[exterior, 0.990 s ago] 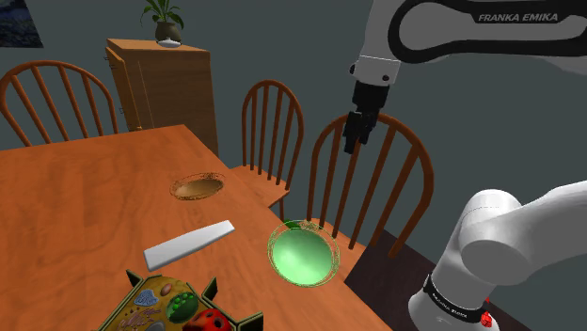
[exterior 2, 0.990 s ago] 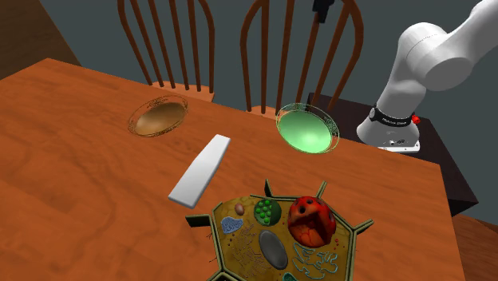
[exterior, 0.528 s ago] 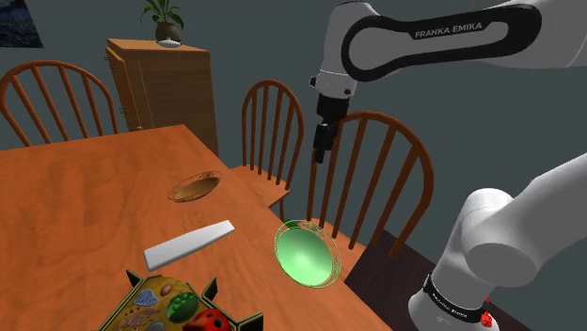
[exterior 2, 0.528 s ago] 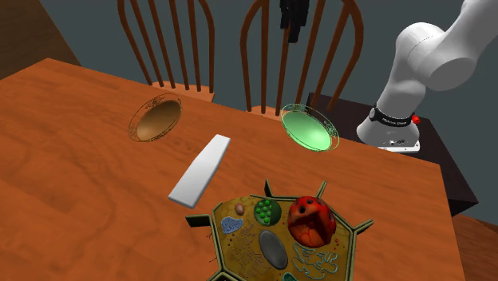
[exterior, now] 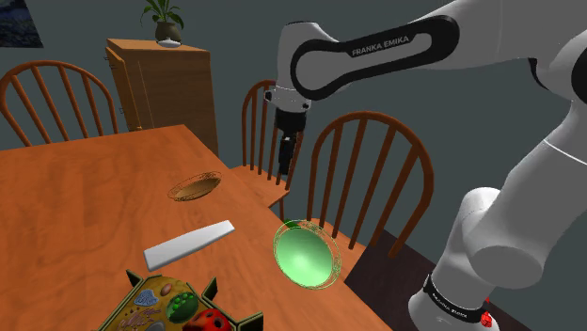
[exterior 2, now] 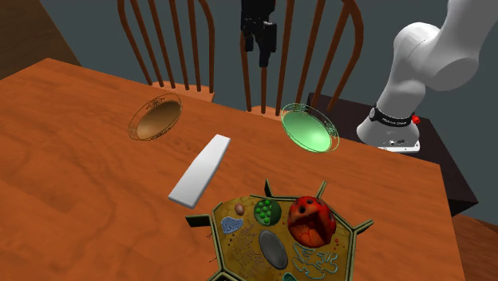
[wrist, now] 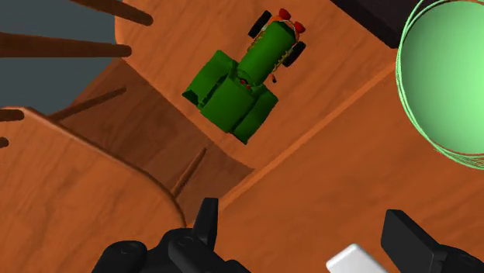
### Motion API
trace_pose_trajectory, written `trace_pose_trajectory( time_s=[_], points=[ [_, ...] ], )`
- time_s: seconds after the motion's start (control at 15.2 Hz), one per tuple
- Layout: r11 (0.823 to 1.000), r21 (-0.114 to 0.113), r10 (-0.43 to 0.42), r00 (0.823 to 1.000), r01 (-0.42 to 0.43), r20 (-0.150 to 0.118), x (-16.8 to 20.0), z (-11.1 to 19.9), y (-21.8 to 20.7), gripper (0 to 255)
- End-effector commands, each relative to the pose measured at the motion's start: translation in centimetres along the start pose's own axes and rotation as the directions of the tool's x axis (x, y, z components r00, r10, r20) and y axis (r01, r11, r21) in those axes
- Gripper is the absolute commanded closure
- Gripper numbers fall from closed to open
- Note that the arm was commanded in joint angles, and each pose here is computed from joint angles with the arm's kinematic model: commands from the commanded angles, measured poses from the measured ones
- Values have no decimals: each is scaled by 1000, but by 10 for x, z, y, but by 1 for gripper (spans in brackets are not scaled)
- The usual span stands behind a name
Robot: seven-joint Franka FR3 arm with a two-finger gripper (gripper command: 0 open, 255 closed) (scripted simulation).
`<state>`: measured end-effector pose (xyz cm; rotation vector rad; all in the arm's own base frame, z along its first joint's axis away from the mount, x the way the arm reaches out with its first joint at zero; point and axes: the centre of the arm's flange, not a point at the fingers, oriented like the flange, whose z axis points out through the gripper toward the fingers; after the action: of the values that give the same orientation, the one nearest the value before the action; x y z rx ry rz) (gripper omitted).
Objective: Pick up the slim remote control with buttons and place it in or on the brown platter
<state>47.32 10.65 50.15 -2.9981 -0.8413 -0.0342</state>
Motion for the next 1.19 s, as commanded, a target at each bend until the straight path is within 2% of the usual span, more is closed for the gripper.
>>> trace_pose_trajectory(
  time_s=[0.0, 0.26, 0.53, 0.79, 1.12],
  points=[
    [997, 0, -73, 997, 73, 2, 24, 12, -6, 0],
    [977, 1, -212, 977, 212, 8, 69, 34, -26, 0],
    [938, 3, -347, 938, 347, 13, 110, 57, -52, 0],
    [880, 6, -475, 880, 475, 18, 147, 80, -83, 0],
    [784, 10, -621, 783, 621, 24, 186, 108, -129, 0]
  ],
)
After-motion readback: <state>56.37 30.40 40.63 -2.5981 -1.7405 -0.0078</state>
